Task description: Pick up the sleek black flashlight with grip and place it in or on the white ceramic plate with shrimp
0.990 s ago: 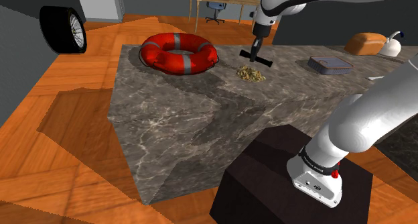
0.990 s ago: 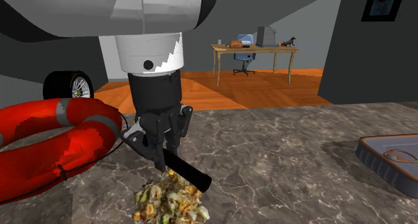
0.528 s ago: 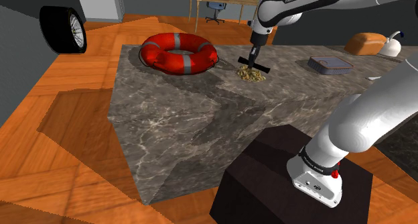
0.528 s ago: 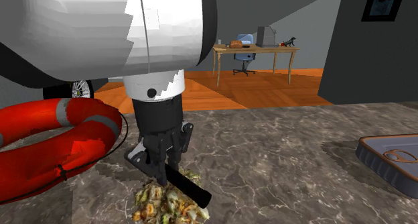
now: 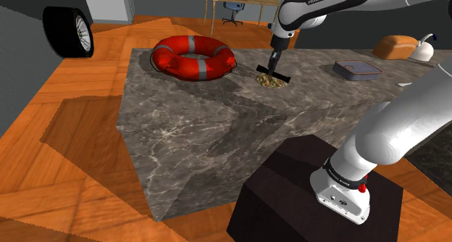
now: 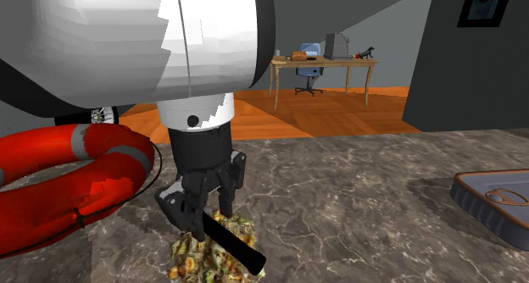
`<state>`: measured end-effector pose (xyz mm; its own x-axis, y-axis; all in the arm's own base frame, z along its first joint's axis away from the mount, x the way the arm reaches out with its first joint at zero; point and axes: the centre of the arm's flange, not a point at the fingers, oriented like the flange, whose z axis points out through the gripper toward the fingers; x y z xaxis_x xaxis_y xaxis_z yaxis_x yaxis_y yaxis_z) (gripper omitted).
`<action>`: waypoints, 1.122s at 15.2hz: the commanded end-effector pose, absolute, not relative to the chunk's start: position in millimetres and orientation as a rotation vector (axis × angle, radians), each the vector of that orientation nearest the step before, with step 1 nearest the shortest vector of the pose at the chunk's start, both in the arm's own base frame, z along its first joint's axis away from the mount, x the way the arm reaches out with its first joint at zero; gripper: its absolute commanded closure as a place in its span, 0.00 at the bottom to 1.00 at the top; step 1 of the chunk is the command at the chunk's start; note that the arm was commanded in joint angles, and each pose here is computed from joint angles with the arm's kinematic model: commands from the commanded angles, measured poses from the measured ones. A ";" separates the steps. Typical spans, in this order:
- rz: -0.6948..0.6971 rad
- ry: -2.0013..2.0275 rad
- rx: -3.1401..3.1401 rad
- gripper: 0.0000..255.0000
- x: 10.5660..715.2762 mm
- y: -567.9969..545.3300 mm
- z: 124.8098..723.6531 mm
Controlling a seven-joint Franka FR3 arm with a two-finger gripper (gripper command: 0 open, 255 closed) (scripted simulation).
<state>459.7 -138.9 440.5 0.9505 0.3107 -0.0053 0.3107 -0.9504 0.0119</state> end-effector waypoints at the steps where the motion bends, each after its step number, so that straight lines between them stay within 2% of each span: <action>1: -0.005 0.492 3.090 0.00 459.7 -138.9 440.5; 5: -0.005 0.492 3.090 0.00 459.7 -138.9 440.5; 9: -0.005 0.492 3.090 0.00 459.7 -138.3 490.5; 17: -0.005 0.492 3.090 0.00 459.7 -138.3 490.5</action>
